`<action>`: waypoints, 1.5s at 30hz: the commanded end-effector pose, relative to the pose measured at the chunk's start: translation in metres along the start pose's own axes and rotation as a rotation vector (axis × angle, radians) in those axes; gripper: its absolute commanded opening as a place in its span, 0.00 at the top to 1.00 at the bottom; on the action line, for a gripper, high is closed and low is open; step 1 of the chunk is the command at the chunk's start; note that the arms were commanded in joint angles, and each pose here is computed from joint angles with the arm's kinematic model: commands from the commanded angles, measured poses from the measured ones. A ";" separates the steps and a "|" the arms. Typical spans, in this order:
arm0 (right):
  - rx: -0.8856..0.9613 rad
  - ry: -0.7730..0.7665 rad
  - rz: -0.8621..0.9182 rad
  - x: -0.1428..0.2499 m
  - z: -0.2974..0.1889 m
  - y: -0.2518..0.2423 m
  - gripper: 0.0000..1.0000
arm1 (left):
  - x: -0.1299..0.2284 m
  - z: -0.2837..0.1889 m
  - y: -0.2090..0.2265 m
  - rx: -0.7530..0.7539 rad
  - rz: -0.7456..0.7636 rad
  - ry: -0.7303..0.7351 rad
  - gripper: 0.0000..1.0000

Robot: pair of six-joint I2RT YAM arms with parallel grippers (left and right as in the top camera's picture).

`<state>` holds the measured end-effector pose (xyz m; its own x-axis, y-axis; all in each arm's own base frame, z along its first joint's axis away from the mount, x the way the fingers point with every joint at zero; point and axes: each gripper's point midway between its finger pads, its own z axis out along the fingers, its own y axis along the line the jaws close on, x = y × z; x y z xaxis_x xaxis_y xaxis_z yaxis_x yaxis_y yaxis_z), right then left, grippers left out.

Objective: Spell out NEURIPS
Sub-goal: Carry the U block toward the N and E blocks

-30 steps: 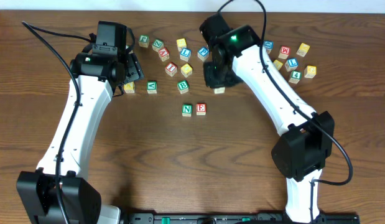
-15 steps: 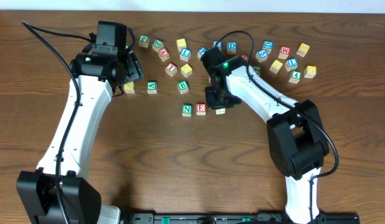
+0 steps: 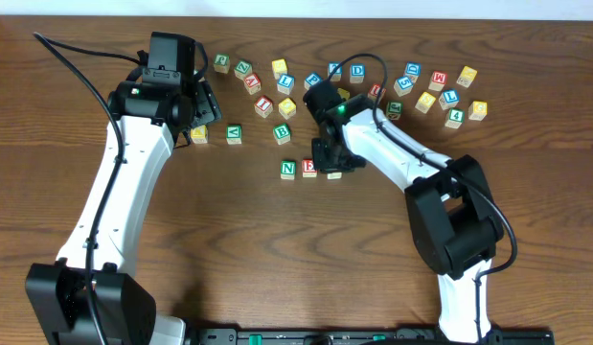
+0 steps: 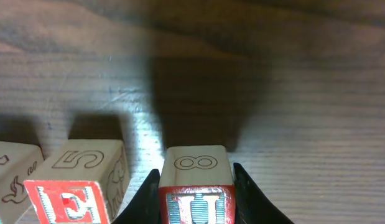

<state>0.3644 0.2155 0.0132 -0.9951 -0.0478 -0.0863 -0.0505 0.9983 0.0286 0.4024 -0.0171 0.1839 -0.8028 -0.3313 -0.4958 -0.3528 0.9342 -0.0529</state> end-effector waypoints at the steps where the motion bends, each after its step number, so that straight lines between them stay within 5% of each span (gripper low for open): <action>1: 0.008 -0.002 0.025 0.003 0.001 0.001 0.85 | -0.005 0.001 0.001 -0.007 0.008 -0.006 0.19; 45: -0.001 -0.002 0.045 0.004 0.003 0.003 0.81 | -0.005 0.001 0.001 -0.007 0.008 -0.006 0.19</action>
<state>0.3677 0.2180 0.0123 -0.9947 -0.0065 -0.1025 -0.0105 0.9992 0.0391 0.4024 -0.0171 0.1837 -0.8030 -0.3312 -0.4955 -0.3528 0.9342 -0.0527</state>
